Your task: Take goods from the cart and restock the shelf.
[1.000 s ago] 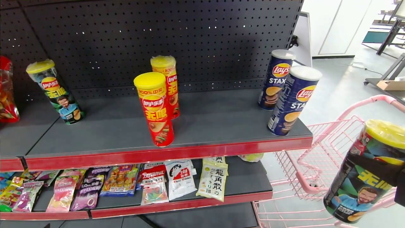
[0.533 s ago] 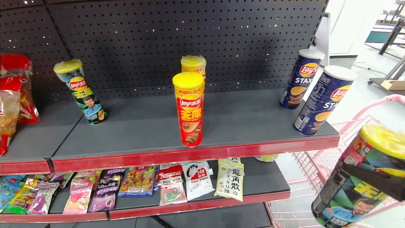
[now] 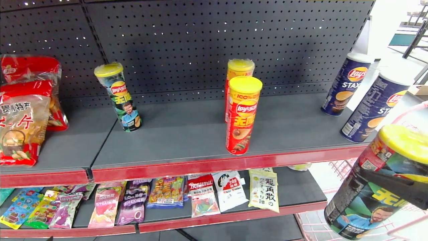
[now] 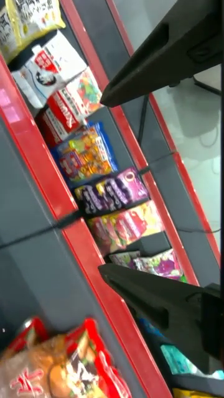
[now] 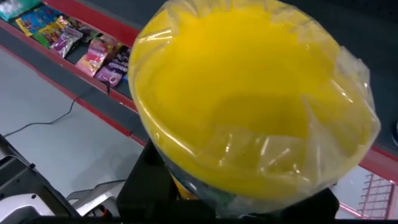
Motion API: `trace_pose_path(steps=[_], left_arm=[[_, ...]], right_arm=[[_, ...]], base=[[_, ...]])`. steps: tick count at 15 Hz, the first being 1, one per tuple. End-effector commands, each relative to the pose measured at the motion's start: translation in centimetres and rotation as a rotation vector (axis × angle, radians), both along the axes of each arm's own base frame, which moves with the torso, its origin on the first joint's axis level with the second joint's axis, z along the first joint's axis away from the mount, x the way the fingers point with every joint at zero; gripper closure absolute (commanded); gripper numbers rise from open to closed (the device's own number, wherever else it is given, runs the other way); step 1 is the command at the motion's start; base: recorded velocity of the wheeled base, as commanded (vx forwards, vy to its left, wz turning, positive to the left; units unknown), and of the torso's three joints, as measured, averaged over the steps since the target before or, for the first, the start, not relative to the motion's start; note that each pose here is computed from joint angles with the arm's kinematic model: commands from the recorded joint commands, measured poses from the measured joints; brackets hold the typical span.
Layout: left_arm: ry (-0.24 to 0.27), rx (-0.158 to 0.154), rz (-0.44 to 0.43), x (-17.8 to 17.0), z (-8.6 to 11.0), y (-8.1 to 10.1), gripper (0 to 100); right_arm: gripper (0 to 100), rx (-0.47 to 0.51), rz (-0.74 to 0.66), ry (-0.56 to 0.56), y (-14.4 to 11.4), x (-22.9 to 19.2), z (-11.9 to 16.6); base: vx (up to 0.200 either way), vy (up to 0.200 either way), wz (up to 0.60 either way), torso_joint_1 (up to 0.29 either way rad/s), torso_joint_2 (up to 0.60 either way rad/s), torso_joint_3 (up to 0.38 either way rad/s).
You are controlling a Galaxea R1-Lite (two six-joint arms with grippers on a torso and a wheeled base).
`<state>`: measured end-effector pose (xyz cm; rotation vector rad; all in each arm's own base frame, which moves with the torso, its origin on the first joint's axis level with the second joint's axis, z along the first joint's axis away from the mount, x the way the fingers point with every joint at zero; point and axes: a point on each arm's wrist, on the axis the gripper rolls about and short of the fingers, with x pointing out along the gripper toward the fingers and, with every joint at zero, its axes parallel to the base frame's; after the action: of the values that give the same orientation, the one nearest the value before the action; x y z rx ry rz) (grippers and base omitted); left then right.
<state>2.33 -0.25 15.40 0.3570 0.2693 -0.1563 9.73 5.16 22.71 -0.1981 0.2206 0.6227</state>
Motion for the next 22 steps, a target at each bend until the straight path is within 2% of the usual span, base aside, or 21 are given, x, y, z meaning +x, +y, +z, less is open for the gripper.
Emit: trace_pose_path(steps=[1, 21, 22], left_arm=[[0.001, 0.000, 0.001, 0.00, -0.01, 0.00, 0], [0.004, 0.002, 0.001, 0.03, -0.06, 0.00, 0], [0.002, 0.004, 0.000, -0.02, -0.10, 0.00, 0]], right_arm=[[100, -0.004, 0.002, 0.008, 0.07, 0.12, -0.15], [100, -0.010, 0.054, 0.011, 0.43, -0.40, -0.46], [100, -0.010, 0.054, 0.012, 0.45, -0.37, -0.48]], base=[[0.000, 0.200, 0.00, 0.002, 0.00, 0.002], [0.000, 0.200, 0.00, 0.002, 0.00, 0.001], [0.000, 0.000, 0.00, 0.000, 0.00, 0.000]])
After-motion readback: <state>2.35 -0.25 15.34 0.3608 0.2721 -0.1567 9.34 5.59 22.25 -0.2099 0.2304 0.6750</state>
